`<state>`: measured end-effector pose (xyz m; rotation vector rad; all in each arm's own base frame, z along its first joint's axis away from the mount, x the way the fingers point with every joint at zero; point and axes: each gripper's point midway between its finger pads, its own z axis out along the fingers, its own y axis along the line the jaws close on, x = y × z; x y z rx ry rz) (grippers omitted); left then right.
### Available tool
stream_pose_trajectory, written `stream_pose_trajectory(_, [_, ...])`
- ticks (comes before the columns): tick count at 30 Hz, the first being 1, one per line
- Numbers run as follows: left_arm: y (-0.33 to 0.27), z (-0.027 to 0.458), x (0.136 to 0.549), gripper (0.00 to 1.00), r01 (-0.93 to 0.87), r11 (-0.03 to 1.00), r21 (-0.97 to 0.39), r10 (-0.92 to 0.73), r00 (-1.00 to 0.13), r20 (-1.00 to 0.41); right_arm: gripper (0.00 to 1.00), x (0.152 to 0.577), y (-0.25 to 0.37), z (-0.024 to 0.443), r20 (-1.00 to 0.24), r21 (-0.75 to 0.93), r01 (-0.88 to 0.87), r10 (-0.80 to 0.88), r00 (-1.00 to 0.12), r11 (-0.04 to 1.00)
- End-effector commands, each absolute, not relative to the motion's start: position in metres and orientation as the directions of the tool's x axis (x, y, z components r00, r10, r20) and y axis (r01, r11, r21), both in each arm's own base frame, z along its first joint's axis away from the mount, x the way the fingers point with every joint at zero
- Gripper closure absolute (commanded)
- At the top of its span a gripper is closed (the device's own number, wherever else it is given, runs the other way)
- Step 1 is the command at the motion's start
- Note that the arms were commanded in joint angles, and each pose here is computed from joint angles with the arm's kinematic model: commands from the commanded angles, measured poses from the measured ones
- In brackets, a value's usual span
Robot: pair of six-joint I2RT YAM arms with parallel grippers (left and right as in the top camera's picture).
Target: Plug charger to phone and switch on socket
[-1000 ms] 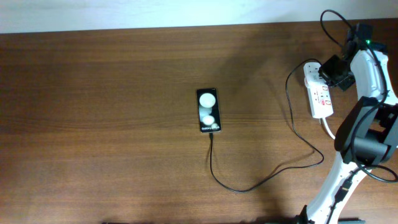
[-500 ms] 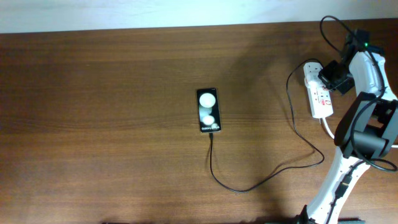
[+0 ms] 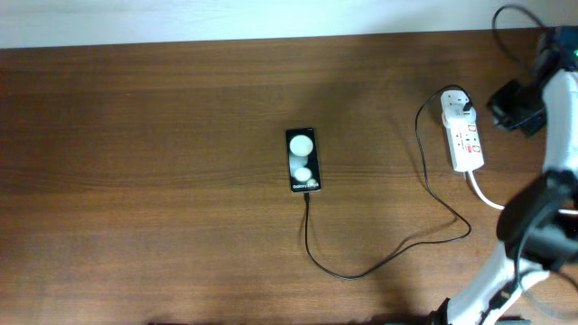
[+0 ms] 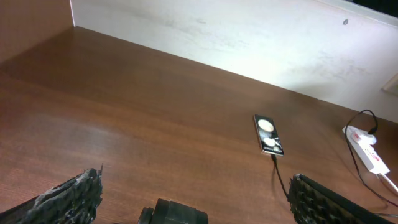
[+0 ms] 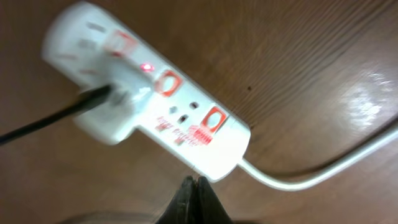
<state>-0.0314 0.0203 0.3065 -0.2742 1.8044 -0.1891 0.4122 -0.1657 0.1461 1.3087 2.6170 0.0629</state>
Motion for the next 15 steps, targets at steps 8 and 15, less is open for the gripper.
stream_pose_trajectory(8, [0.02,0.344,0.02,0.01,-0.073,0.95,-0.303,-0.308,-0.074,-0.949,0.96,0.35,-0.075,0.335,-0.494,0.326,0.556,0.639,-0.59,0.765])
stream_pose_trajectory(15, [0.01,0.296,0.142,0.01,-0.079,0.951,-0.299,-0.306,-0.095,-0.947,0.96,0.282,-0.051,0.377,-0.543,0.366,0.507,0.622,-0.564,0.78])
